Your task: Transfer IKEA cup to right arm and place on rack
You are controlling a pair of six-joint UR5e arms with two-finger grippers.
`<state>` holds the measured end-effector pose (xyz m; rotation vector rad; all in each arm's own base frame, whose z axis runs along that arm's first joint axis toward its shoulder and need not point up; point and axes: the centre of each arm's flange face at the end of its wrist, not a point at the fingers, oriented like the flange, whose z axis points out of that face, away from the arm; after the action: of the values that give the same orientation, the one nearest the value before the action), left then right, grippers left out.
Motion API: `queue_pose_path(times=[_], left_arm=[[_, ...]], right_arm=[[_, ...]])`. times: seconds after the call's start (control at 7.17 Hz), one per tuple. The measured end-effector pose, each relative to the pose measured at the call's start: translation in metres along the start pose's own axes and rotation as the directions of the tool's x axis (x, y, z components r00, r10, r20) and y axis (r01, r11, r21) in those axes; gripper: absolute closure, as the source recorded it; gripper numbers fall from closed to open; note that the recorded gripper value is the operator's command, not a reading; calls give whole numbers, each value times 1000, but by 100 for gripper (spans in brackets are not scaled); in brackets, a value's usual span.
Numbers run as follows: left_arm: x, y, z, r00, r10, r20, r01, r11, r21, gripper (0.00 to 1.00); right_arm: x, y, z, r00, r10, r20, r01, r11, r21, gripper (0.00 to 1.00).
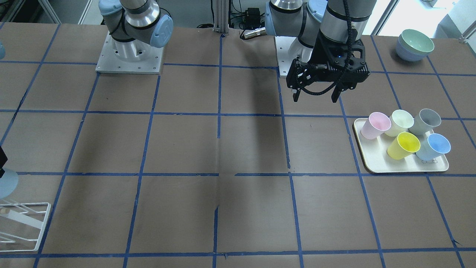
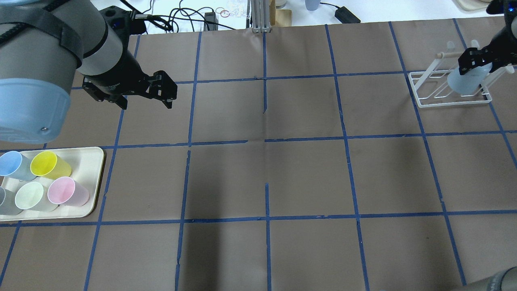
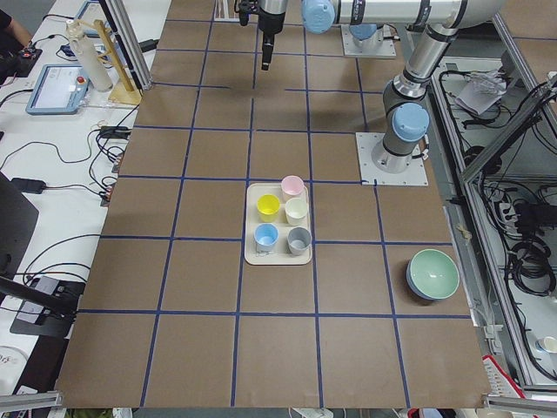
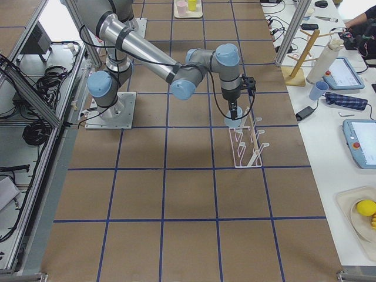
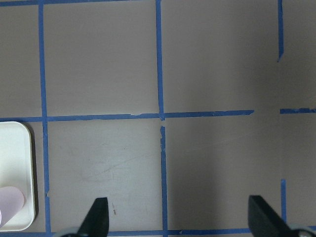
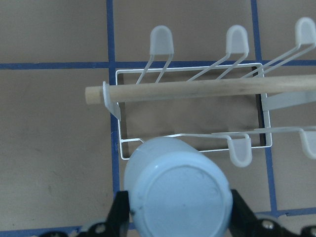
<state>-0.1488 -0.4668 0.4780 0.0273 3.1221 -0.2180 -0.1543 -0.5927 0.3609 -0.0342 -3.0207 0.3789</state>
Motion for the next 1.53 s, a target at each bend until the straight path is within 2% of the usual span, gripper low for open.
queue_pose_path(times=[0.28, 0.42, 0.56, 0.7, 0.84, 1.26, 1.53], left_arm=[[0, 1, -1, 1000, 0, 0, 0, 1000, 1, 0], [0, 0, -2, 1000, 0, 1, 0, 1000, 2, 0], [0, 1, -2, 1000, 0, 1, 0, 1000, 3, 0], [0, 1, -2, 1000, 0, 2, 0, 1000, 4, 0], [0, 2, -2, 1000, -1, 3, 1, 1000, 3, 0], [0, 1, 2, 1000, -3, 0, 3, 1000, -1, 0], [1, -1, -1, 1000, -5, -3, 5, 1000, 4, 0]], right_arm=[[1, 0, 8, 1000, 11, 2, -11, 1000, -13, 99], [2, 0, 10, 1000, 13, -2, -13, 1000, -18, 94], [2, 0, 15, 1000, 14, 0, -14, 1000, -24, 79], [2, 1, 24, 1000, 14, 8, -14, 999, -38, 52], [2, 1, 34, 1000, 15, 17, -15, 999, -51, 1], [2, -1, 40, 1000, 13, 20, -12, 999, -52, 0], [-1, 1, 22, 1000, 10, 16, -10, 999, -48, 0]])
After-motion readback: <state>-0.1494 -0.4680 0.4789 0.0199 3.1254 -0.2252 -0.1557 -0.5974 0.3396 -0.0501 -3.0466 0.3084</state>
